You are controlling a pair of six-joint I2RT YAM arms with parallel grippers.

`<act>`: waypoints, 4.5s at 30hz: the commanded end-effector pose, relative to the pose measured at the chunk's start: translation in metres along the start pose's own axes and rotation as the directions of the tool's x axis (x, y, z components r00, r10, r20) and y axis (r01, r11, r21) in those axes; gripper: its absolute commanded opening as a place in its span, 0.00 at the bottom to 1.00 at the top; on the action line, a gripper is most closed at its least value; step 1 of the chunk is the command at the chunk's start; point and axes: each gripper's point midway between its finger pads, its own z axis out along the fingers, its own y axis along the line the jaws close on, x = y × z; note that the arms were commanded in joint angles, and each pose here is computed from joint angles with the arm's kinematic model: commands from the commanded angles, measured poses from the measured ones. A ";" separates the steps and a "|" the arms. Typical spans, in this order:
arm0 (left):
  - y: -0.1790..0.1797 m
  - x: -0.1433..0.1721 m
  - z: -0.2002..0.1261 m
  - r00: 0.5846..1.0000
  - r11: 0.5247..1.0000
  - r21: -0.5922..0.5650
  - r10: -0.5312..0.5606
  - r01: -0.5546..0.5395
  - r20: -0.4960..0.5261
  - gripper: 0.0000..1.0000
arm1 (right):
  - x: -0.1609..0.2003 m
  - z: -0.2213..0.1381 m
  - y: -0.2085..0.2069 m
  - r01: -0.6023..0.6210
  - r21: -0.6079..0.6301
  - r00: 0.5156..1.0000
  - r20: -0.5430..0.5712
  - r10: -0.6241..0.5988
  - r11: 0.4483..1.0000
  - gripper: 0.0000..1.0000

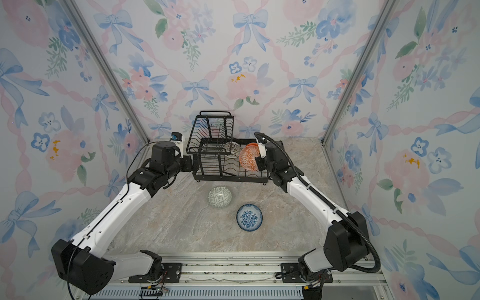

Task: Load bowls into a dish rack
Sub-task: Place the bowl in the dish rack.

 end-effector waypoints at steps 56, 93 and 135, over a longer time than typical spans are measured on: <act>0.067 0.123 0.049 0.940 0.979 -0.097 -0.200 0.180 -0.278 0.98 | 0.017 0.180 0.096 0.471 0.176 0.822 0.270 -0.502 0.864 0.00; 0.057 0.118 0.063 0.934 0.982 -0.061 -0.188 0.178 -0.302 0.98 | -0.009 0.189 0.090 0.467 0.439 0.696 0.353 -0.626 0.767 0.00; 0.057 0.126 0.054 0.937 0.984 -0.059 -0.179 0.169 -0.301 0.98 | 0.012 0.181 0.113 0.550 0.329 0.685 0.347 -0.640 0.768 0.34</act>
